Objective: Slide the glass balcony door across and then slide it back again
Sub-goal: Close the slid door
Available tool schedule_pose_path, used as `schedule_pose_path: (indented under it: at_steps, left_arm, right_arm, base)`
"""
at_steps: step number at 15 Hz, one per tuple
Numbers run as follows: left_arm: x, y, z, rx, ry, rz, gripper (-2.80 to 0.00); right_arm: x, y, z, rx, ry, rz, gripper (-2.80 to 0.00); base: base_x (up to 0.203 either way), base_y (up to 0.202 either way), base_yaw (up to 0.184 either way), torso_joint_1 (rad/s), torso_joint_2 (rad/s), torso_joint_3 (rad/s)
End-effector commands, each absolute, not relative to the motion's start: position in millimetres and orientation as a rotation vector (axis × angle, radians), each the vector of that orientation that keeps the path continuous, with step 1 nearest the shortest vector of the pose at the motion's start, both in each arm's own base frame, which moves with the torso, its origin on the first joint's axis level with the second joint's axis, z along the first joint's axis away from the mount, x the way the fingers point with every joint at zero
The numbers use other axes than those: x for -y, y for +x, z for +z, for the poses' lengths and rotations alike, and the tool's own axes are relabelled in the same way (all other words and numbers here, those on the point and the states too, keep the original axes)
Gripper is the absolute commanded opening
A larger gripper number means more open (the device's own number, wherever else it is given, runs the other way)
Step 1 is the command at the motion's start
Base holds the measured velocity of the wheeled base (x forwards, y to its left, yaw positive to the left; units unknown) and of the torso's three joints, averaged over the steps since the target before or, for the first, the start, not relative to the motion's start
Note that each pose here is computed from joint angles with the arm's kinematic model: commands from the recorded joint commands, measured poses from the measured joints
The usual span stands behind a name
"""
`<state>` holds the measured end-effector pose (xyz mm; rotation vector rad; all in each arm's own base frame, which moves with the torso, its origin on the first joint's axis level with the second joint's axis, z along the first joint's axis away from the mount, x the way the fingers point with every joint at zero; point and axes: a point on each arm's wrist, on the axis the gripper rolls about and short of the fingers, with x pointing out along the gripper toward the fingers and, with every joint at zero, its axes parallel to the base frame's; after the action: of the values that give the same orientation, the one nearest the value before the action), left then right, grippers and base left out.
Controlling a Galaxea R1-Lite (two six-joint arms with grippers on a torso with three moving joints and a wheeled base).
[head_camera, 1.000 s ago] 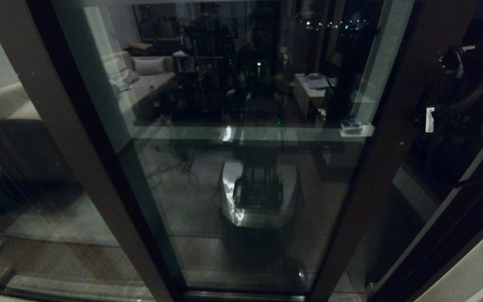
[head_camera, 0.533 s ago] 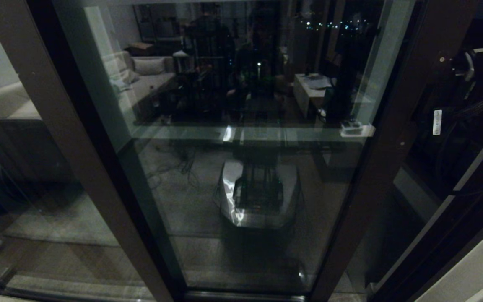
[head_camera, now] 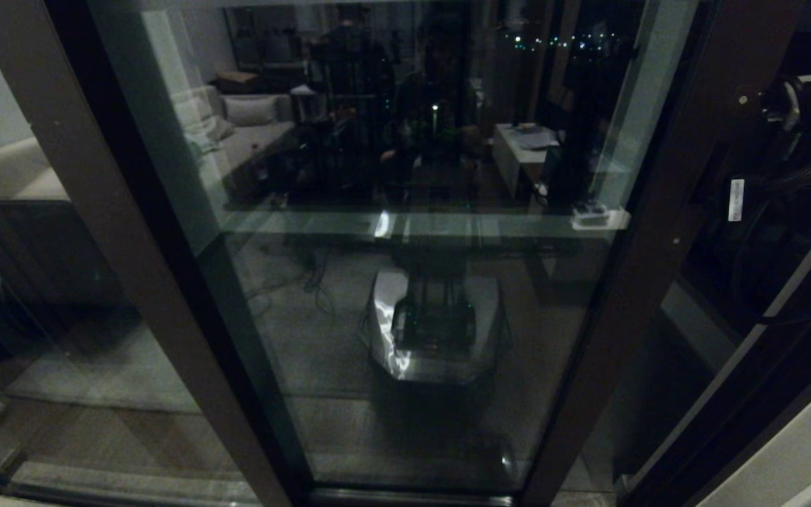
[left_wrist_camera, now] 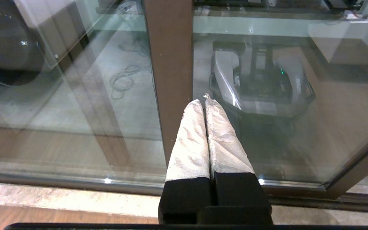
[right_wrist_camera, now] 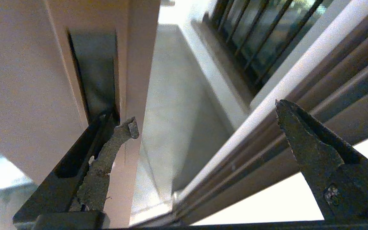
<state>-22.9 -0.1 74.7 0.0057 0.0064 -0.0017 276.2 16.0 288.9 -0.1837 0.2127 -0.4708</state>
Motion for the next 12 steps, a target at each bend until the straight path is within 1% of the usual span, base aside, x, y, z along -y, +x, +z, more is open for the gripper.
schedule_pose_path:
  at_steps: [1, 12]
  left_arm:
    - [0.1, -22.8, 74.2, -0.008, 0.006, -0.002, -2.8]
    - [0.1, -22.8, 74.2, -0.008, 0.005, -0.002, -2.8]
  right_arm:
    - [-13.5, 280.8, 286.0, -0.203, -0.199, -0.484, 0.0]
    - [7.8, 288.6, 281.8, -0.194, -0.224, -0.555, 0.0]
  base:
    - [0.0, 0.0, 0.0, 0.0, 0.0, 0.0]
    - [0.0, 0.0, 0.0, 0.0, 0.0, 0.0]
